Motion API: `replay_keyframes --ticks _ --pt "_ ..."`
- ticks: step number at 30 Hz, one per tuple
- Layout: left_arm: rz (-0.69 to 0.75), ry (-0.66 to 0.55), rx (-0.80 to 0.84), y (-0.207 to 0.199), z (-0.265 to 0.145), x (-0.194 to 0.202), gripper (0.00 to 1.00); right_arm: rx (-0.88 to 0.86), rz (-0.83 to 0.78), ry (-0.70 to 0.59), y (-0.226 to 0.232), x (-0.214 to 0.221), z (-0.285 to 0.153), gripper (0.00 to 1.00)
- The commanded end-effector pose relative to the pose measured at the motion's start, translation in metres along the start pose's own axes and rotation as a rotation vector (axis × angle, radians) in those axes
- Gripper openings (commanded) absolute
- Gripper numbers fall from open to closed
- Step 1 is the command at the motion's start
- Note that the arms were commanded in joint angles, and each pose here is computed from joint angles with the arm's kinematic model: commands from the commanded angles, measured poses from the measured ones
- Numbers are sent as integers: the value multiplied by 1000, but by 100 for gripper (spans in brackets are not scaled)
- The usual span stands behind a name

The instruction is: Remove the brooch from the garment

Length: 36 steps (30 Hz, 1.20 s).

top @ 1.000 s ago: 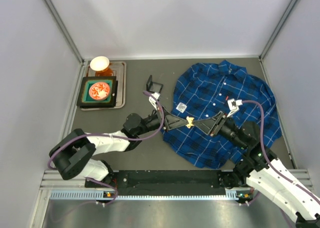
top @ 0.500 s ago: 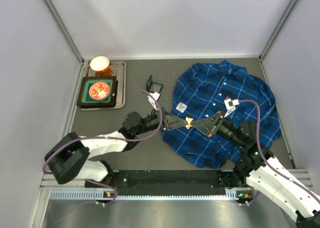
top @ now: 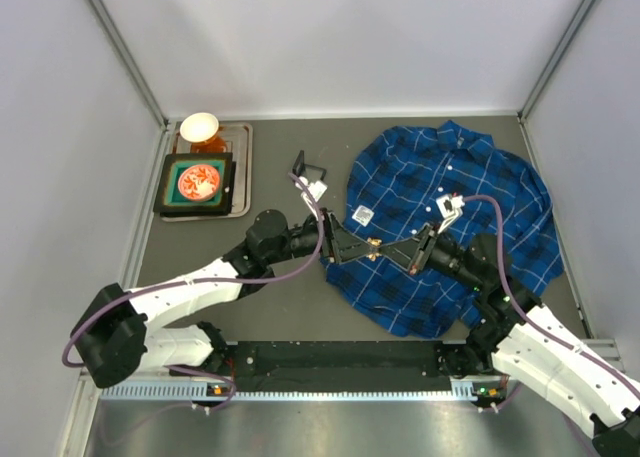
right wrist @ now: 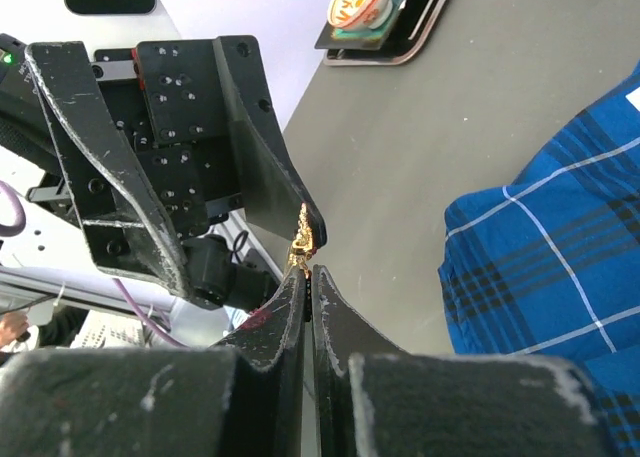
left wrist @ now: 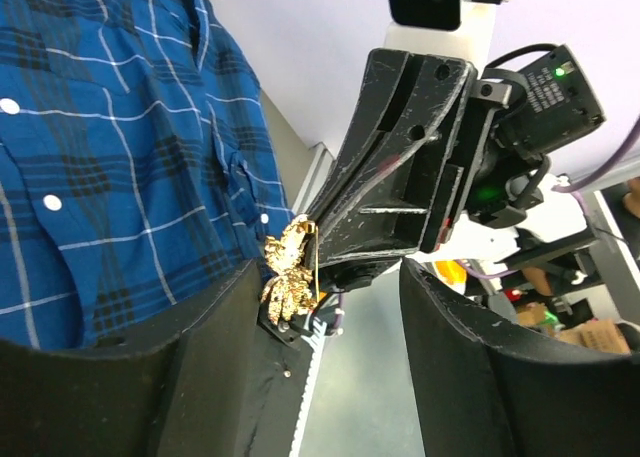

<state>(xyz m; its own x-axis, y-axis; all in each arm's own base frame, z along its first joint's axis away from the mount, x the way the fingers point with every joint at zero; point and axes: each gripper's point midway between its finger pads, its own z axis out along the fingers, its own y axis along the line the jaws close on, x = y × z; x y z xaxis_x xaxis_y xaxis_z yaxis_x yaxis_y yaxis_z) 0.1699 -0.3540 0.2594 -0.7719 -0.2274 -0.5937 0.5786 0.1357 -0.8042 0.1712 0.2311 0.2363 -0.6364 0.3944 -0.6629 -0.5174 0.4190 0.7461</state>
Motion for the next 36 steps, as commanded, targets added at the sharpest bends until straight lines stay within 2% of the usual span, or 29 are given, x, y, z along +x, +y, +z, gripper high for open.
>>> replay_keyframes --ticks 1,11,27,32,36 --pt "96 12 -34 0 5 -10 61 -59 -68 -54 27 -25 -1 0" --pt "126 32 -57 2 12 -10 58 -59 -46 -76 30 -32 -1 0" --pt "116 14 -58 1 15 -12 40 -55 -45 -70 27 -28 -1 0" --pt "94 24 -17 -8 17 -12 37 -86 -68 -76 30 -27 -2 0" --pt "91 30 9 -16 15 -11 30 -112 -89 -74 28 -21 -2 0"
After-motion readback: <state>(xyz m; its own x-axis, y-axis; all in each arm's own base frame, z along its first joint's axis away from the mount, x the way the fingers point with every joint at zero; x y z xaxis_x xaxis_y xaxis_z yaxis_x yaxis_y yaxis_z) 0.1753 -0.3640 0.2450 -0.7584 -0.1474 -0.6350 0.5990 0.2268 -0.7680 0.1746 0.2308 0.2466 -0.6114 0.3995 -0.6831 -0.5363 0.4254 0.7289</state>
